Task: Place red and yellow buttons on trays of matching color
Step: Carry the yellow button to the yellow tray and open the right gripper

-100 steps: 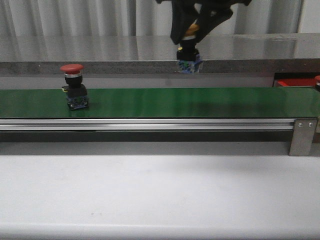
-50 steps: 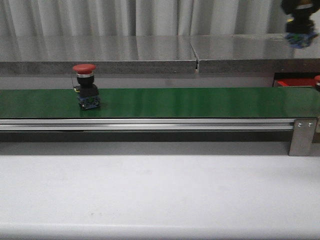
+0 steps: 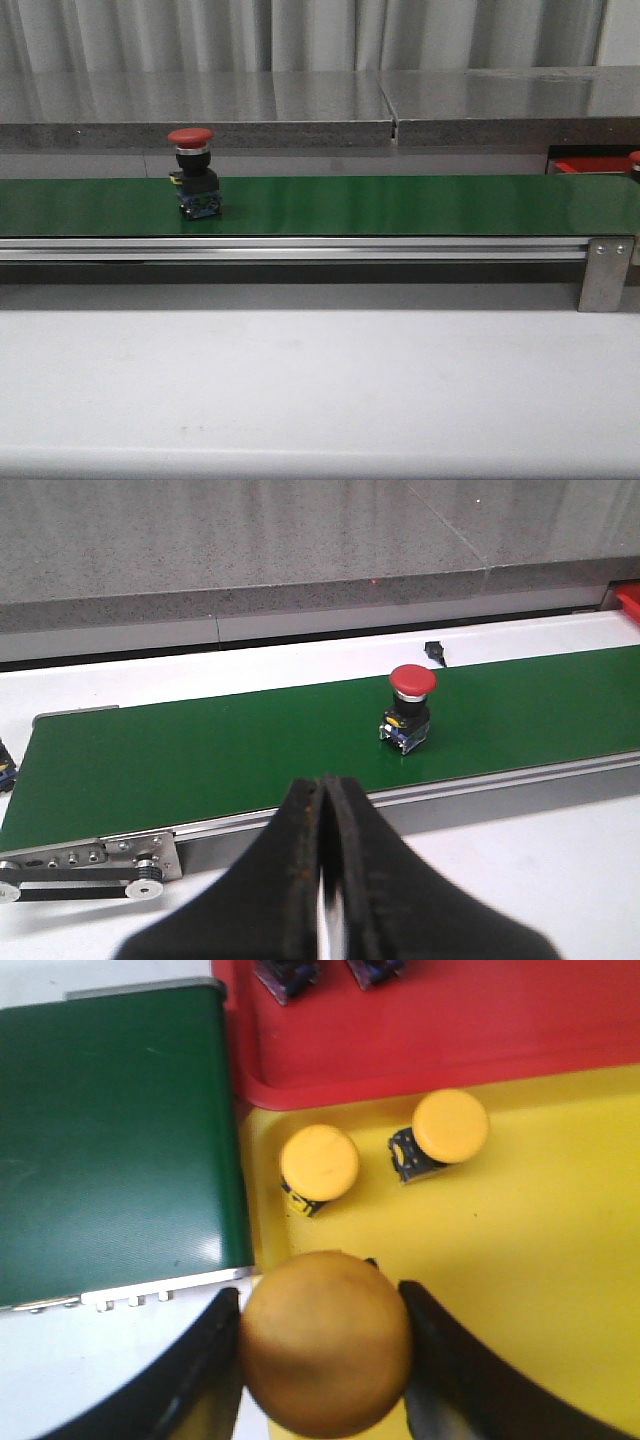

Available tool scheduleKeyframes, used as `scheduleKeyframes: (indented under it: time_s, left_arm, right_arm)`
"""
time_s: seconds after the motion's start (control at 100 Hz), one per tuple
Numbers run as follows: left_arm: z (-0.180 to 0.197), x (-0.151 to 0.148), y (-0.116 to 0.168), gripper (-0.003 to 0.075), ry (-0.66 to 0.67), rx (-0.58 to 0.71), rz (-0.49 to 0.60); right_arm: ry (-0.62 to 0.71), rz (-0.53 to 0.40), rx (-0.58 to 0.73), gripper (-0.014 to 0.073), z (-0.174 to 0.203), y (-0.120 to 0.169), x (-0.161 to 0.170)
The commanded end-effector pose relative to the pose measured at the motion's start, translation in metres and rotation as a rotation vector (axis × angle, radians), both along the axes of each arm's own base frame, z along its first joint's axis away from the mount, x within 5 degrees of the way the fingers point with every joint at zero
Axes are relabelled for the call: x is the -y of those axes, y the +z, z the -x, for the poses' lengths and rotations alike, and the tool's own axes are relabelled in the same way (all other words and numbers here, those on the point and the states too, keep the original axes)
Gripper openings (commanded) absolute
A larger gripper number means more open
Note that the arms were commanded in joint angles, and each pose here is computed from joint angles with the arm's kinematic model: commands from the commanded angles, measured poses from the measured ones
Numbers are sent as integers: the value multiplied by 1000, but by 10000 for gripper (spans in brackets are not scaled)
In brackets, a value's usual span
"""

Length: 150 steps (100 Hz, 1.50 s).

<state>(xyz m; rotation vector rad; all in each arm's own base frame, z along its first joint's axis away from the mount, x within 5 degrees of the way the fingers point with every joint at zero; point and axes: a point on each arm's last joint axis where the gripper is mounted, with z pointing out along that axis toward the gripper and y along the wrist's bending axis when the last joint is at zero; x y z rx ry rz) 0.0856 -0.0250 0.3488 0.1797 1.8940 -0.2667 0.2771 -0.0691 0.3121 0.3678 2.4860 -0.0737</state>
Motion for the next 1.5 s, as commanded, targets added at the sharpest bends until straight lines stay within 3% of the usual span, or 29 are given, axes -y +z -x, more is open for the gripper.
scheduleKeyframes:
  time_s: [0.0,0.2,0.64,0.8,0.95,1.05,1.28,1.49]
  left_arm:
    - [-2,0,14,-20,9,86,35]
    - [-2,0,14,-20,9,86,35]
    - [-2,0,14,-20,9,86,35]
    - [-2,0,14,-20,9,86,35]
    - [-2,0,14,-20,9,86,35]
    - [-2,0,14,-20,9,86,35]
    - [-2,0,14,-20,9,86,35]
    - [-2,0,14,-20,9,86,35]
  right_arm:
    - [-51,-7,119,129,2,8,9]
    - [-58,-76,92,129,-8,-29,19]
    - [-77,-112,19,129,-35,-78,28]
    - [-79,-120,7,183,-36,-81,28]
    - [-78,-123,-1,425,-35,-82,28]
    - [-79,-125,-5,533,-35,-82,28]
    - [-76,-113,22,547,-32,-73,27]
    - [-42,-43,107,545,-15,-36,21]
